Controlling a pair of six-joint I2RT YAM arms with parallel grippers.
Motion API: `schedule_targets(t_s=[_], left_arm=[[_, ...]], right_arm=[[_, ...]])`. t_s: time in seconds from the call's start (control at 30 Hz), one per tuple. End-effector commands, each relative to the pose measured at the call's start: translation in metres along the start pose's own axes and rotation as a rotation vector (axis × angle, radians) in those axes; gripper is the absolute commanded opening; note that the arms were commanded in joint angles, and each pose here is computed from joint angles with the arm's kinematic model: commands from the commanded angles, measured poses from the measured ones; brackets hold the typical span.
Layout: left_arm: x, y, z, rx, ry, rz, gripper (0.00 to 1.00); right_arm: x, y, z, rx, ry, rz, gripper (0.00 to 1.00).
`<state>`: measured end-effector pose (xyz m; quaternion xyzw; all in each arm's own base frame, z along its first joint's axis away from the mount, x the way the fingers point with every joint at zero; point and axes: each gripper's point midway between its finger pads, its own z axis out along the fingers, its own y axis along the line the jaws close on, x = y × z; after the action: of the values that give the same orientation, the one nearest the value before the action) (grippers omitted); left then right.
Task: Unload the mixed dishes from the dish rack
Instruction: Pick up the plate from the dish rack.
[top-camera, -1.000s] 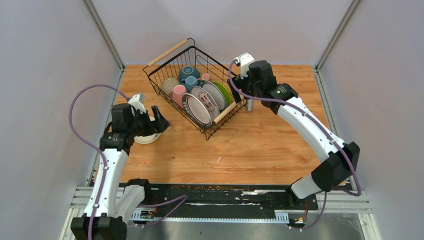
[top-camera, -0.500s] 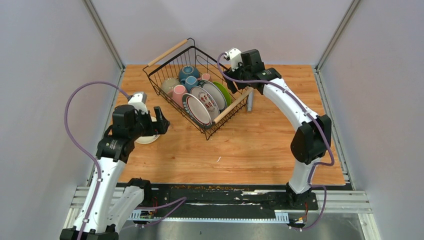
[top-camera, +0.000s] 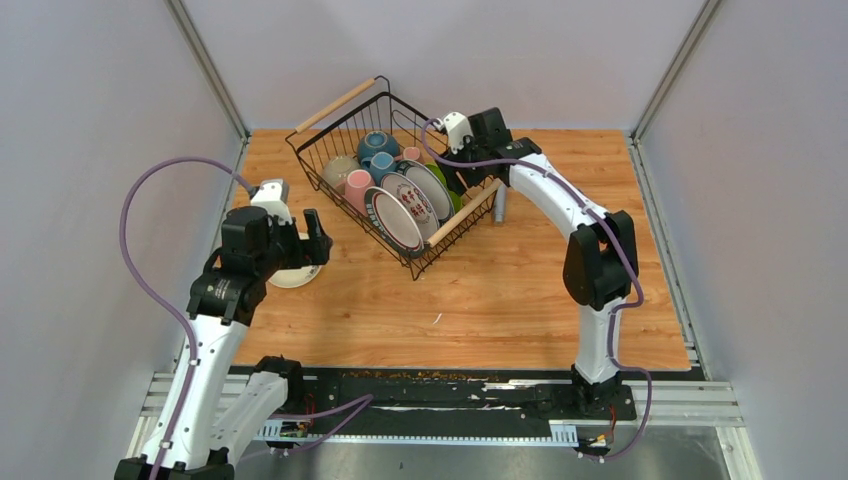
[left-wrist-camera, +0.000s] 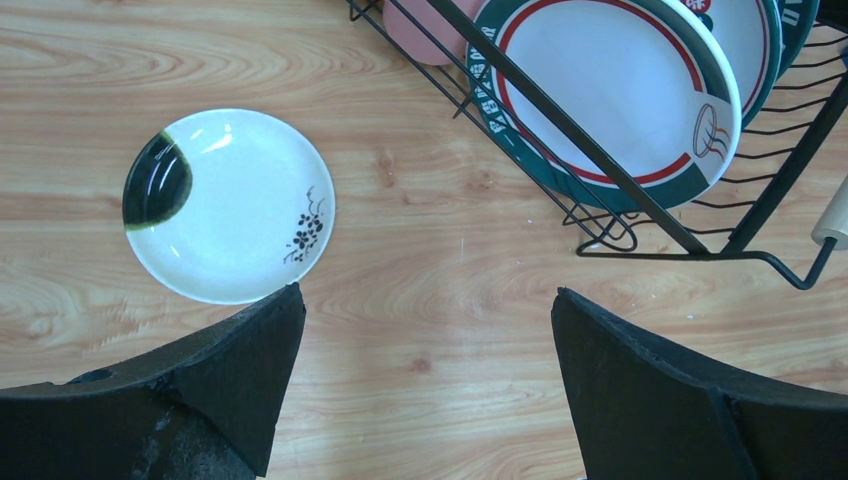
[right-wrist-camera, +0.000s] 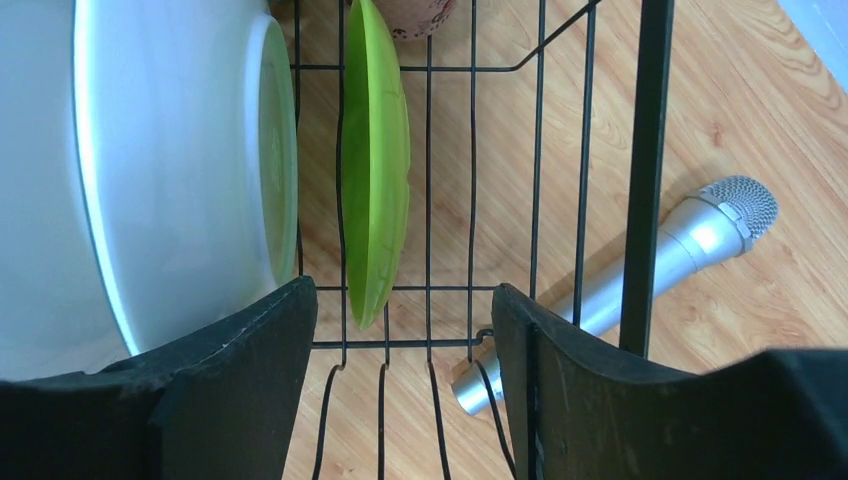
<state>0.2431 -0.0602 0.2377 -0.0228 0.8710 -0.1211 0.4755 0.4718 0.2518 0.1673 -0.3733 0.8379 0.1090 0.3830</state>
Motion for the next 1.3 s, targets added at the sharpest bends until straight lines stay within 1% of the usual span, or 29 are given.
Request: schedule_targets(t_s=[0.0,0.3,0.4,0.63,0.9,1.07,1.1,1.27], left_arm=[[-0.007,0.002,-0.001,-0.01,-0.025,0.032,1.0],[-0.007,-0.001,-0.003,0.011,-0.046,0.035,1.0],[-0.007,0.002,-0.004,-0.006,-0.054,0.032,1.0],[-0.007,-0.001,-0.005,0.012,-0.054,0.037,1.0],[-0.008,0.002,-0.007,-0.006,-0.066,0.036,1.0],[-0.01,0.005,-0.009,-0.02,-0.073,0.033,1.0],[-0.01,0.005,-0.009,-0.022,-0.075,0.033,1.0],[-0.01,0.005,-0.01,-0.021,-0.08,0.033,1.0]], right_arm=[[-0.024,-0.005,0.004,-0.009,-0.076,-0.044,0.64],[-0.016,-0.01,0.015,0.014,-0.056,-0.04,0.46],[-0.017,-0.01,0.017,0.021,-0.059,-0.045,0.42],[-0.018,-0.005,0.027,0.039,-0.059,-0.065,0.33],[-0.019,-0.006,0.03,0.132,-0.042,-0.108,0.19],[-0.025,-0.013,0.02,0.212,-0.038,-0.143,0.01],[-0.027,-0.012,0.016,0.221,-0.042,-0.151,0.0],[-0.038,-0.009,0.004,0.252,-0.059,-0.183,0.0]])
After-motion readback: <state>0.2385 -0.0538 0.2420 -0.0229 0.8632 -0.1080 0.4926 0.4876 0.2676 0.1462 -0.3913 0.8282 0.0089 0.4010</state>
